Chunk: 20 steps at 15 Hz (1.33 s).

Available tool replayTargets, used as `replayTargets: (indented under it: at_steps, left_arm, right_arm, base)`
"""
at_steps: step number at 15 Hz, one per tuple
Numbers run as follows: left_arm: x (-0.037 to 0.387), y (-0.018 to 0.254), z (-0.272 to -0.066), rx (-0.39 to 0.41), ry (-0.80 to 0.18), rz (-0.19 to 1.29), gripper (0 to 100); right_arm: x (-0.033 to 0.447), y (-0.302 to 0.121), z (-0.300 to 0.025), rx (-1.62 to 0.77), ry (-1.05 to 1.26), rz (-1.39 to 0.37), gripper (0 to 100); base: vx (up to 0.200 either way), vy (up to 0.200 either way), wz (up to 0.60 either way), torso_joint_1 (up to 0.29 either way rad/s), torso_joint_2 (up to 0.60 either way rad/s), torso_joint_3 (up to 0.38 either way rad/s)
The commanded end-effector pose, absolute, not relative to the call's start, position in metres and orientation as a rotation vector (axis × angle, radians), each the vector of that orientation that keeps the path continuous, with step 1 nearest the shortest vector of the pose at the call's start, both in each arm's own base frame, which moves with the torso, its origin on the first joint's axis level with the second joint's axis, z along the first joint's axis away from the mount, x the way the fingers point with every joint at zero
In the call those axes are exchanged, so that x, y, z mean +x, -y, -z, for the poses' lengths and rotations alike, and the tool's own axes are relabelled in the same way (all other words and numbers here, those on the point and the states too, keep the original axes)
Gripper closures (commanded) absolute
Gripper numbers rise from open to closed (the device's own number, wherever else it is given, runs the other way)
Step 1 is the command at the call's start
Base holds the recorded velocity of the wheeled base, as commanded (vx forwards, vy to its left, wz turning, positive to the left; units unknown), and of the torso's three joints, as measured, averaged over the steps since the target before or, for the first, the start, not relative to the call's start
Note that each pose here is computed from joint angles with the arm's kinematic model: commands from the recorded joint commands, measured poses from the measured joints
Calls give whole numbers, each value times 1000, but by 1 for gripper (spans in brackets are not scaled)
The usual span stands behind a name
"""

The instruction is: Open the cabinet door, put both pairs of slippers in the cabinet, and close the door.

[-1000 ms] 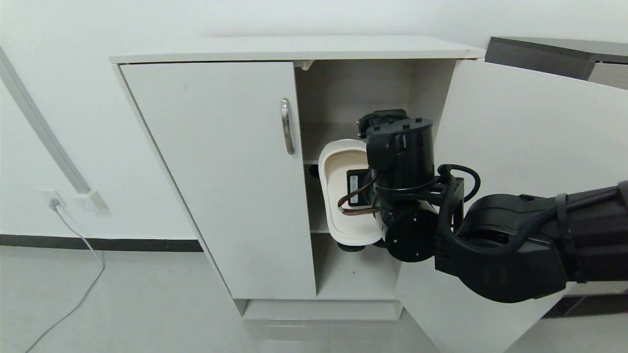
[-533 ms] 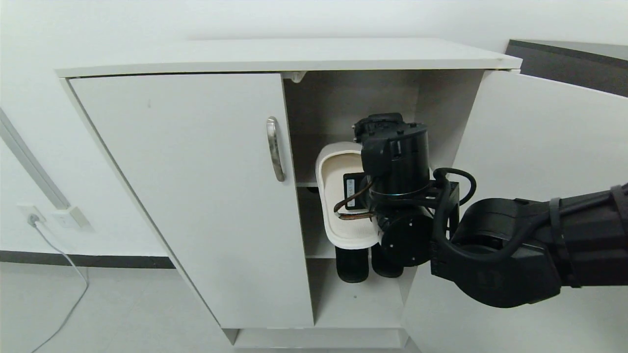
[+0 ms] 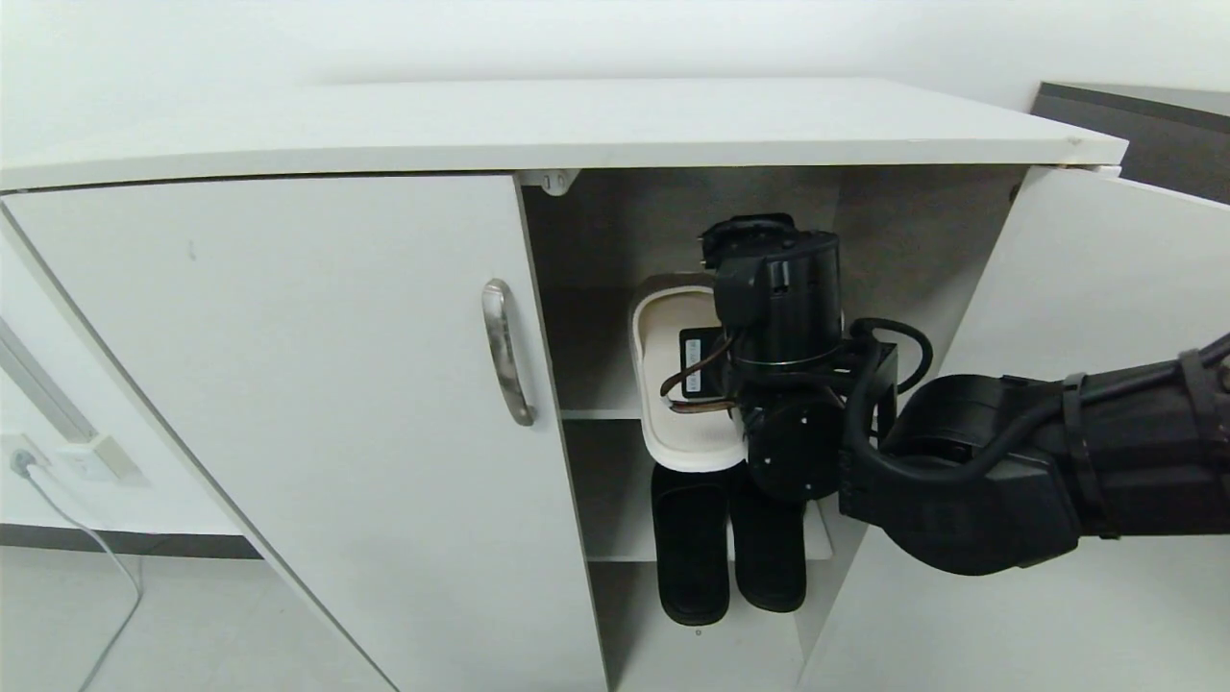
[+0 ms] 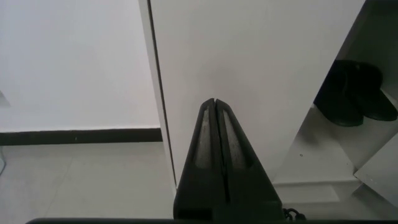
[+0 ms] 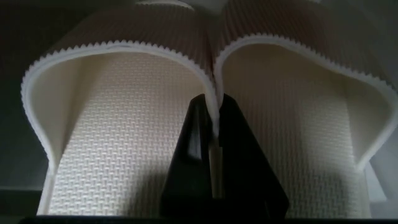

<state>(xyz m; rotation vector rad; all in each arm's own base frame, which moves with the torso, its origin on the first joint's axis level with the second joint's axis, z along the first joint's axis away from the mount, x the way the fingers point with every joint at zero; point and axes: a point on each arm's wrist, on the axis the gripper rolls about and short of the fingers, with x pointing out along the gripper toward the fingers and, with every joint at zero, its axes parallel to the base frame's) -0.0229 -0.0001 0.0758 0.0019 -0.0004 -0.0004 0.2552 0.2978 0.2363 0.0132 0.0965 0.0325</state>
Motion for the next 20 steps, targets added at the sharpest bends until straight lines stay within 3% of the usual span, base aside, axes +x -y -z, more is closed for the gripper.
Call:
replayTargets:
  at_steps: [1,19,20]
  left_arm:
    - [-23,0,-76,2,0,0,100]
    - [-23,0,-76,-2,0,-3,100]
    - [-23,0,-76,-2,0,-3,100]
  right_arm:
    - [264,-300,-235,10,-100,-20,100]
    - [299,-313,-223,-4,-119,12,100]
    - [299,-313,-222,-7,-121,14,0]
  base:
    - [0,0,0,0,0,0]
    - [0,0,0,0,0,0]
    - [0,0,0,0,0,0]
